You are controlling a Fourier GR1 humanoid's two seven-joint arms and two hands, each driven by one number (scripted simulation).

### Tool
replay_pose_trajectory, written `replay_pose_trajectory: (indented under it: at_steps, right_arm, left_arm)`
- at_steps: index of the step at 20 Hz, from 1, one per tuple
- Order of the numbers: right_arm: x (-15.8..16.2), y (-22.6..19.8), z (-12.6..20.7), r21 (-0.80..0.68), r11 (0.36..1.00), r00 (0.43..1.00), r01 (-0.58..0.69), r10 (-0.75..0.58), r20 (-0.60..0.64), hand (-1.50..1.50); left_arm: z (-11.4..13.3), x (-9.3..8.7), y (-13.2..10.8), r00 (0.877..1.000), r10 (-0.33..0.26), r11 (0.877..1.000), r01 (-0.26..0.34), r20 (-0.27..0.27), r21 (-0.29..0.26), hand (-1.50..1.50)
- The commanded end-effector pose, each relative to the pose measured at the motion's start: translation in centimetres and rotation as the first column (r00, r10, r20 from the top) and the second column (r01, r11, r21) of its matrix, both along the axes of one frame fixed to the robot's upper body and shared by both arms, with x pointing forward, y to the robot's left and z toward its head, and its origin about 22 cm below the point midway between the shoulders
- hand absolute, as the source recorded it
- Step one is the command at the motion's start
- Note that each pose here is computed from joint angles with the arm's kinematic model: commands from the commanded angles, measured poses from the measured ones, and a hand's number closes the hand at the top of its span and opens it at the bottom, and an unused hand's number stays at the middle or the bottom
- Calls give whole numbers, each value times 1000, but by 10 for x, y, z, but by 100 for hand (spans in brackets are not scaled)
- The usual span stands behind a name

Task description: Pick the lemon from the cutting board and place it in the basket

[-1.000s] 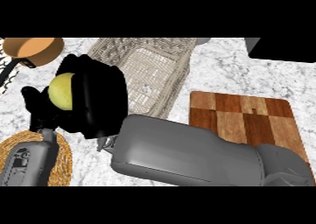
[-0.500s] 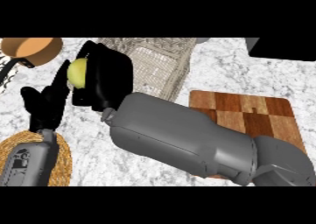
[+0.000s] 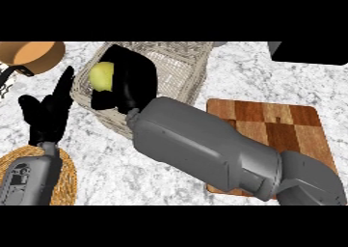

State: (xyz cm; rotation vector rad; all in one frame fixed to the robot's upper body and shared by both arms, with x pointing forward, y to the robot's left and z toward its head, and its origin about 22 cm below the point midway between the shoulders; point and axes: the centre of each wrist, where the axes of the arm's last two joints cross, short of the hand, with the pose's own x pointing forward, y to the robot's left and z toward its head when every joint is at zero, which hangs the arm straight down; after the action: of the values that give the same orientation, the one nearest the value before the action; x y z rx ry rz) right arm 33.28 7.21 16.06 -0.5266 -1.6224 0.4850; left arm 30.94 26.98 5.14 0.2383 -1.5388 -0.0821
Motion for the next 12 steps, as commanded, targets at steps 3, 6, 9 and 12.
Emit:
replay_pose_trajectory:
  at_steps: [3, 6, 9, 12]
  right_arm:
    - [22, -3, -9, -562, 827, 949, 23, 158, 271, 150]
    - [28, 4, 4, -628, 776, 927, 60, 190, 324, 150]
    - [32, 2, 5, -658, 747, 919, 93, 190, 346, 150]
    - [36, -2, 2, -668, 739, 920, 84, 199, 336, 150]
  left_arm:
    - [8, -1, 6, 1000, 5, 1000, -5, 1, 7, 0]
    - [-5, -6, 14, 1000, 13, 1000, -13, -14, 0, 0]
    - [-14, -14, 5, 1000, 2, 1000, -2, -5, 3, 0]
    - [-11, -3, 6, 1000, 5, 1000, -5, -13, 1, 0]
